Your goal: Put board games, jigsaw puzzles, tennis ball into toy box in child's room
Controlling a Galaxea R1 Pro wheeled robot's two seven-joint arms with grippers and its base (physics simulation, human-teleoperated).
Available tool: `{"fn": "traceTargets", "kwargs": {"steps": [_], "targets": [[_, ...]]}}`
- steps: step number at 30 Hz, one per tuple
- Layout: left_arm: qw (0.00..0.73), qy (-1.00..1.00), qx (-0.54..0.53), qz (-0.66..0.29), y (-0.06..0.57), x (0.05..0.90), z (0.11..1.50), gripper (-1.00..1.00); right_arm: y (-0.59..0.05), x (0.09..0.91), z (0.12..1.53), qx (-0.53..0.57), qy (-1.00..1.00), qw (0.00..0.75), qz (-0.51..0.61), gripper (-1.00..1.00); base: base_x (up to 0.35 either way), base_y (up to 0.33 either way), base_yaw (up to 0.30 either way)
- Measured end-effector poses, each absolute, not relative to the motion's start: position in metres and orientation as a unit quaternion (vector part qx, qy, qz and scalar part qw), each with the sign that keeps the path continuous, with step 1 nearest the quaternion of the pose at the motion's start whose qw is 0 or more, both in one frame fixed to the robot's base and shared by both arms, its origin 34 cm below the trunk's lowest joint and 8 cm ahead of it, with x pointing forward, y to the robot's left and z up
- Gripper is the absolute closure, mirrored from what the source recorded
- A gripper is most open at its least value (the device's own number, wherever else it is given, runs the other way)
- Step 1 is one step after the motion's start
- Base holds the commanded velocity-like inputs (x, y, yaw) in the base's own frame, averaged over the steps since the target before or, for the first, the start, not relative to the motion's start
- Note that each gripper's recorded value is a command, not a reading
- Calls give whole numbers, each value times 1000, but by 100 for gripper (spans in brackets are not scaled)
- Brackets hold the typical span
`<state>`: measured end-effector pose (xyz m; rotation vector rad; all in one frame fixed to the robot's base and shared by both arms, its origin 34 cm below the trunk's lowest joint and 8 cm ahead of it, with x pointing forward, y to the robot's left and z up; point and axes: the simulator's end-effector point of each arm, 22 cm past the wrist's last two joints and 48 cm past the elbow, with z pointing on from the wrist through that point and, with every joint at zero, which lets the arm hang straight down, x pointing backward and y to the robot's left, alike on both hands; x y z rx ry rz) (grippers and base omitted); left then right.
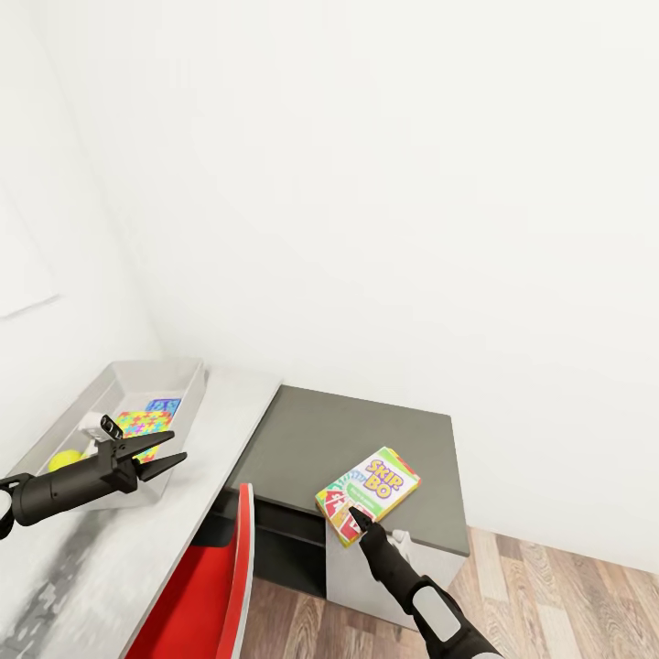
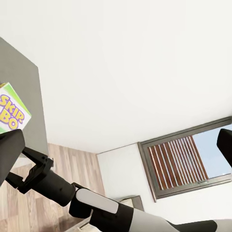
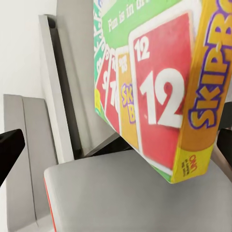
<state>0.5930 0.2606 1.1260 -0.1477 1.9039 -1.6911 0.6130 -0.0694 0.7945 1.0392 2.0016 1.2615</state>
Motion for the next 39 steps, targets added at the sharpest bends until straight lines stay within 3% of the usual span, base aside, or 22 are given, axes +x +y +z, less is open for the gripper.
{"fn": "traceTargets", "kwargs": {"steps": [39], "targets": [[291, 714, -55, -634, 261, 597, 1117, -100, -69, 617, 785, 387, 745, 275, 469, -100, 0, 0, 0]]}}
